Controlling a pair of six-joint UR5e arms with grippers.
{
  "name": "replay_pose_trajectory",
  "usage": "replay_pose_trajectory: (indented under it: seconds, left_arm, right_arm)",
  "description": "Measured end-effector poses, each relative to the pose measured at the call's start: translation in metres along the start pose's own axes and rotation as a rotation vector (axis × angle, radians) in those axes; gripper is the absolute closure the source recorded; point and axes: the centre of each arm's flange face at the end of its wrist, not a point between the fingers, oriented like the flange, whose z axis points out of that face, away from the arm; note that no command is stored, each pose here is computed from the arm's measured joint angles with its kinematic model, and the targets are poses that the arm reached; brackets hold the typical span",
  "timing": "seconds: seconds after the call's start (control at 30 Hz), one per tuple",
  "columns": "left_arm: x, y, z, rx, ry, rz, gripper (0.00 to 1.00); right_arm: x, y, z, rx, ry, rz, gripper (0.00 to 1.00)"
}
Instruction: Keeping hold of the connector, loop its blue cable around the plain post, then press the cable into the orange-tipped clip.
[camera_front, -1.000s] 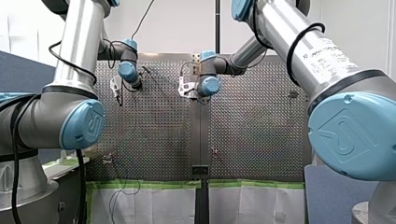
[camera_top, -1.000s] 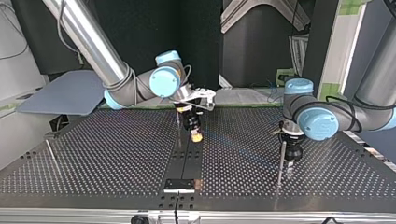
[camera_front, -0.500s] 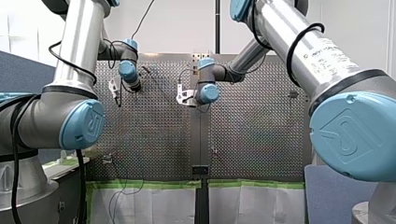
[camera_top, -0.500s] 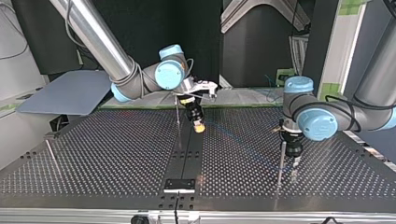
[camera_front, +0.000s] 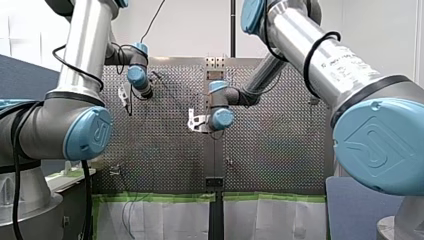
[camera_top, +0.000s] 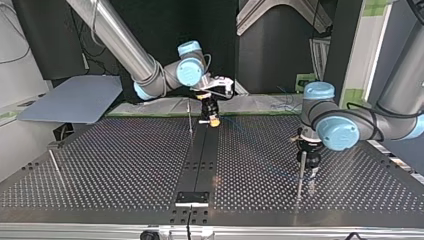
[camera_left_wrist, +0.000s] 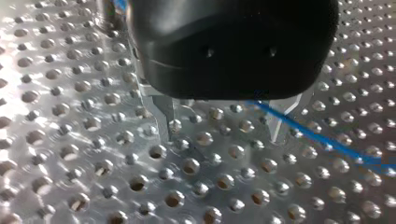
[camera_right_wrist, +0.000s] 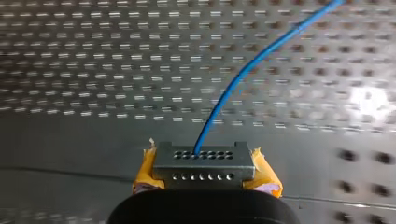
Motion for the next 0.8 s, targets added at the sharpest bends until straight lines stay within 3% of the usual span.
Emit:
replay_pose_trajectory:
  seconds: [0.13,0.33,0.57,0.8]
  left_arm:
    - [0.007,0.000,0.002,-0.005,0.016,0.004,0.00]
    - [0.009,0.000,0.002,-0.007,0.021,0.006,0.00]
    - [0.010,-0.001,0.002,-0.006,0.024,0.007,0.00]
    - [0.011,-0.002,0.002,-0.004,0.024,0.007,0.00]
  right_arm:
    - [-0.041,-0.003,-0.002,-0.032,-0.048,0.000,1.00]
    - [-0.087,-0.002,-0.010,-0.046,-0.084,0.022,1.00]
    - [-0.139,0.001,-0.015,-0.063,-0.117,0.021,1.00]
    - [-0.195,0.011,-0.023,-0.112,-0.162,0.019,1.00]
